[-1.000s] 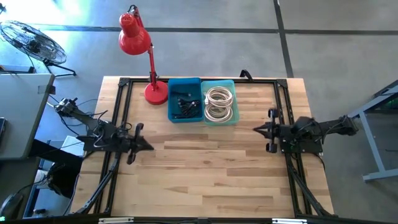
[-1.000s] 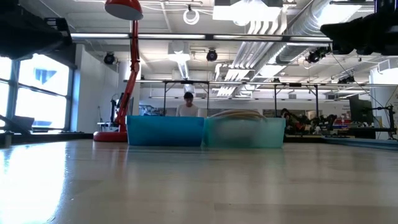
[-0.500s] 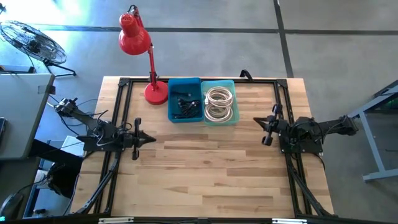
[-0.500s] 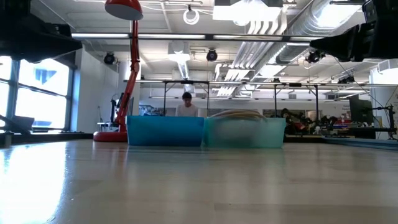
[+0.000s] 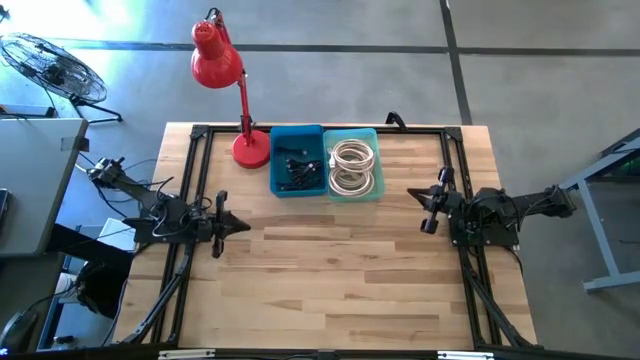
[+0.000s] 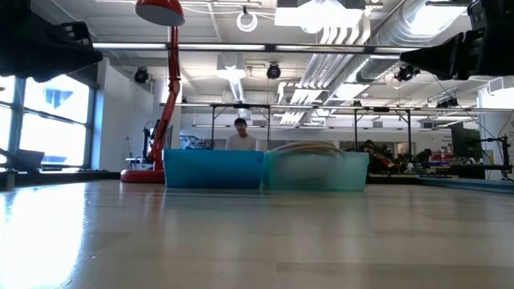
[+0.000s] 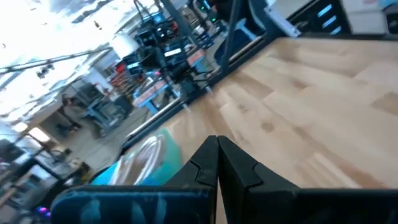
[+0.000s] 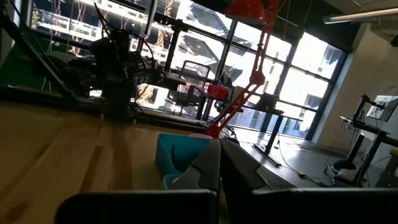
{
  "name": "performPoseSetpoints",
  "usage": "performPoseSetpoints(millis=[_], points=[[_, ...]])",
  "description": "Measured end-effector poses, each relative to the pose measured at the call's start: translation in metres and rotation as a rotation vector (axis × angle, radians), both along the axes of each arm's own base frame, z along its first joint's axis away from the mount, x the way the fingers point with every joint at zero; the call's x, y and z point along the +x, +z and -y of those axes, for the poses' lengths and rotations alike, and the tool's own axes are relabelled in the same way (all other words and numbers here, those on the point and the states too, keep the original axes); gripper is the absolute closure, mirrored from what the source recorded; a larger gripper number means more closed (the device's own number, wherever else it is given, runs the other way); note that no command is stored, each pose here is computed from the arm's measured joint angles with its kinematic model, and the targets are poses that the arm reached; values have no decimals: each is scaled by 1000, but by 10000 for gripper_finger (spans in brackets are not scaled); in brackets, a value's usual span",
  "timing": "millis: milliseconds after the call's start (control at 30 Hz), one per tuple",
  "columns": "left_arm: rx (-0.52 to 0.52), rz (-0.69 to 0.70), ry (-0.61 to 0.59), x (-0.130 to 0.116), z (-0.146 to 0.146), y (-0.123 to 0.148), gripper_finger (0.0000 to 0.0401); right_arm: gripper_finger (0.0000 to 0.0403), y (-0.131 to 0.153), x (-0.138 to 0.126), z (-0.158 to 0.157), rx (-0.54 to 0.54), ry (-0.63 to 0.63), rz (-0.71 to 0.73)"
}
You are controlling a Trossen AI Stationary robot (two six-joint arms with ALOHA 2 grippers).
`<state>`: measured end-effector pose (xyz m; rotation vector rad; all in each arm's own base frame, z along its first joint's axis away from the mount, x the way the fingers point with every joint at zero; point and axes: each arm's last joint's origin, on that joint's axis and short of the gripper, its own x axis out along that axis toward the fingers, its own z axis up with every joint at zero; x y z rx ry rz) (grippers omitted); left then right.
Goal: Pick & Place USB Port
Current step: Return to Home Position
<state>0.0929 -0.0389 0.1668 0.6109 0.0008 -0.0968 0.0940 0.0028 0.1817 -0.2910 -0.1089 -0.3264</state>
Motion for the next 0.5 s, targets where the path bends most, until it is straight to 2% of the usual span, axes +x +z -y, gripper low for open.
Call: performPoseSetpoints(millis=[133, 267, 333, 500], points=[[34, 0, -10, 1, -2, 0, 401, 402, 0, 0, 0, -3, 11, -1], [46, -29, -172, 3, -4, -3, 401, 402, 0, 0, 0, 6, 12, 2], [32, -44, -216, 4, -6, -5, 401, 402, 0, 0, 0, 6, 12, 2], [-1, -48, -214, 6, -13, -4, 401, 402, 0, 0, 0, 6, 12, 2]])
